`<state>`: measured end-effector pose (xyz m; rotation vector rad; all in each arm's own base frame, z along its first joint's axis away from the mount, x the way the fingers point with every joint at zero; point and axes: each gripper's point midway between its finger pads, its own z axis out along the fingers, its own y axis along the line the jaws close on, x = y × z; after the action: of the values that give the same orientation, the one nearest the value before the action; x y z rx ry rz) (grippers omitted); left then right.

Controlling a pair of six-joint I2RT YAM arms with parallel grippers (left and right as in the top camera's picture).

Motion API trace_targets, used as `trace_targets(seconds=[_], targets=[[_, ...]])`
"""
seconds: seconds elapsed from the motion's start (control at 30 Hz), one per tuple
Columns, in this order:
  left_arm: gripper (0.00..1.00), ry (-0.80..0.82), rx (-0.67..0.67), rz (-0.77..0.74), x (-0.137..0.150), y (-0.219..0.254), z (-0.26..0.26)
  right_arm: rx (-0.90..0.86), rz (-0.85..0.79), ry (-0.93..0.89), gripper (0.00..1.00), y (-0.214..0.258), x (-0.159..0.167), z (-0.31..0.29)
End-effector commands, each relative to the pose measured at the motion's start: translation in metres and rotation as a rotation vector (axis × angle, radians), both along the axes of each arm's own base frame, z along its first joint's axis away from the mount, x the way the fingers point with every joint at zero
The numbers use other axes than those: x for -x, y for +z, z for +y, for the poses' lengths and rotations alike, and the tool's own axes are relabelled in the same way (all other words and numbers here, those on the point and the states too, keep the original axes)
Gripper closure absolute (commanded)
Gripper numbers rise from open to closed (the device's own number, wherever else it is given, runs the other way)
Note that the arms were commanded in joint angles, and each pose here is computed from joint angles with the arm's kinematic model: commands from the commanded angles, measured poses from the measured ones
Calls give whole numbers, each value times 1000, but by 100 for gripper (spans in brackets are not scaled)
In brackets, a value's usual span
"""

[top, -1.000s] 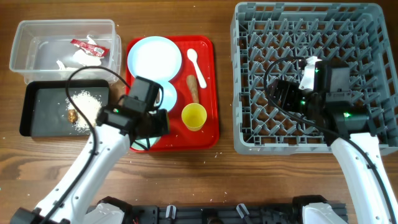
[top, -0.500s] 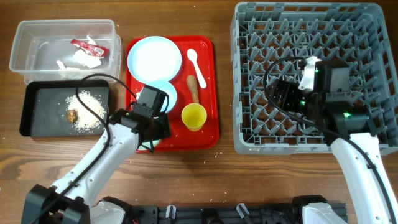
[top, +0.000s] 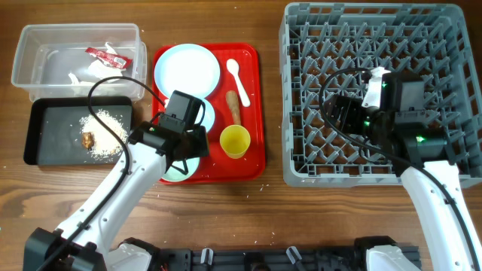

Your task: Sort waste into correct bins and load items into the dishwasher rack

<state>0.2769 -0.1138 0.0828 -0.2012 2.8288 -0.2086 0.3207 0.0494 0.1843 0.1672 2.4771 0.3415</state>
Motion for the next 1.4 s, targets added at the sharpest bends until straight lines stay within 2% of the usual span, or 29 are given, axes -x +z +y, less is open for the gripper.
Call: trace_targets(seconds=[0.0, 0.23, 0.33, 0.5, 0.83, 1.3, 1.37], targets=[[53, -46, 6, -39, -8, 12, -6, -61, -49, 76, 1, 12, -7, 16], [51, -48, 37, -99, -20, 26, -12, -265, -151, 234, 1, 45, -13, 74], [50, -47, 42, -113, -23, 27, -13, -287, -171, 301, 3, 52, -7, 104], [48, -28, 48, -127, -28, 29, -10, -249, -172, 293, 4, 50, 1, 138], [46, 76, 80, -116, -38, 29, 19, -249, -67, 336, 7, 2, 0, 200], [37, 91, 79, -117, -40, 29, 24, -161, 82, 312, 13, -65, -5, 203], [34, 91, 79, -117, -40, 29, 24, -150, 104, 315, 17, -73, -4, 204]])
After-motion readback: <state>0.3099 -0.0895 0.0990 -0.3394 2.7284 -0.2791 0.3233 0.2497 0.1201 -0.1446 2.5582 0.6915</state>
